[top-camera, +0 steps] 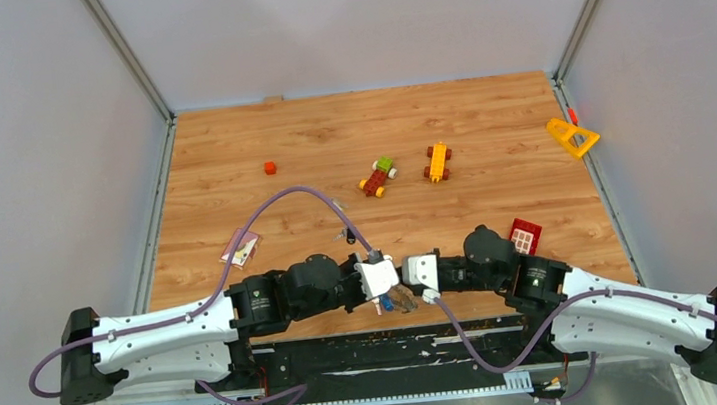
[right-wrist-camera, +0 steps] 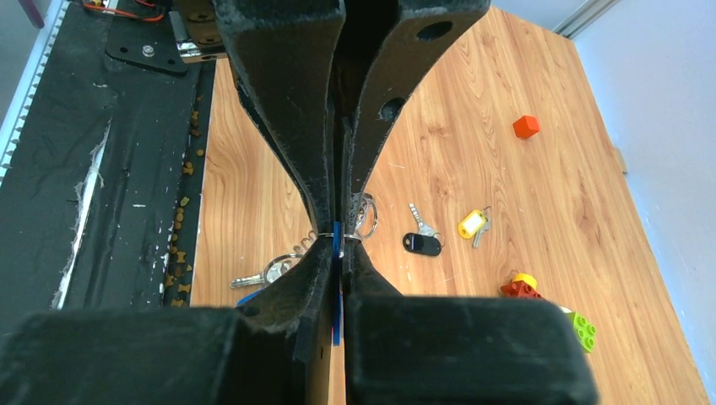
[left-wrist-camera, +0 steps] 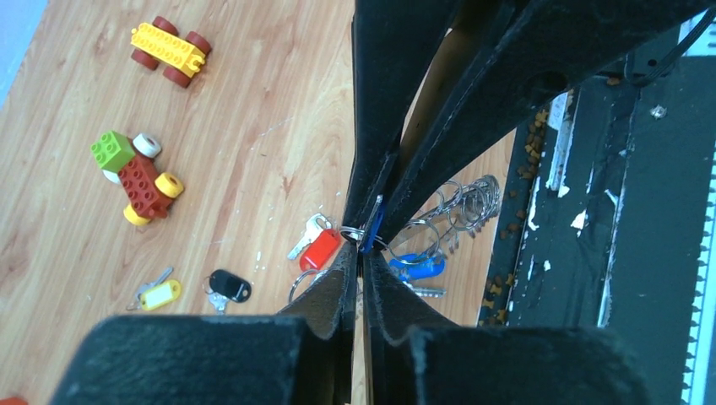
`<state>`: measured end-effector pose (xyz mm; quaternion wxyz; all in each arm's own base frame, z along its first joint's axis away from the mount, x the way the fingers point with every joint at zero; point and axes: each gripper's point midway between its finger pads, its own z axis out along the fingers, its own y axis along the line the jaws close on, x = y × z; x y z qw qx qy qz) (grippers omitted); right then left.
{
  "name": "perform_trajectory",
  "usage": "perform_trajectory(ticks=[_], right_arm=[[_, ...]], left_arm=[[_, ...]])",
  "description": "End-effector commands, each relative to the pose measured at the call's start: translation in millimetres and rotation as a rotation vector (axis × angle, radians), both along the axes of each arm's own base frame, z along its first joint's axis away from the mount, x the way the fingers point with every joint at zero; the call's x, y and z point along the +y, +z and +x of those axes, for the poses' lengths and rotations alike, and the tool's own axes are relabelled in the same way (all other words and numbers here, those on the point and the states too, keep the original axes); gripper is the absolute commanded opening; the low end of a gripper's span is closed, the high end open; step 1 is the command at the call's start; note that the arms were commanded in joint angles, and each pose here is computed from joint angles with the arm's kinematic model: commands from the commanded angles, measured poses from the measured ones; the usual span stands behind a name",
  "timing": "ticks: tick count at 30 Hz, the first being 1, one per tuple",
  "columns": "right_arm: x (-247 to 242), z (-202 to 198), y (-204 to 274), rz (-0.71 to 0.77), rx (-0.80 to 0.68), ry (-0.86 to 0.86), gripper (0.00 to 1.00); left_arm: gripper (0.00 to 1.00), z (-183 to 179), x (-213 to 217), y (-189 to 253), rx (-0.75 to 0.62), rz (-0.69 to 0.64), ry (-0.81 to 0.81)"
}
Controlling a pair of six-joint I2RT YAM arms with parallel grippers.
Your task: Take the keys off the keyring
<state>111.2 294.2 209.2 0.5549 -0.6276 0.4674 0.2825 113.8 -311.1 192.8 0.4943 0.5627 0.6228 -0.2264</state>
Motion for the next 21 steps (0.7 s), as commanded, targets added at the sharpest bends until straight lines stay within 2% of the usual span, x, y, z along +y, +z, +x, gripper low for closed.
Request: perform_trajectory(ticks=[1,4,10,21], right_arm=[[8,-8,69,0.211,-0.074,0.046,0.00],[3,-5,70,0.221,-0.080,0.021,0.00],[-4,-2,74,0.243,-0.089,-0.013,0.00],[-7,-4,82,0.283,-0.101,-0.013,0.00]], left_arm=[[0.14,1,-10,27,-0.017,-0.141,0.001],[0.24,0,-4,29,-0.010,-0.199,0.014],[0.34,-4,9,52,-0.020,-0.375,0.027],[0.31,-15,30,75,-0.008,-0.694,0.006]])
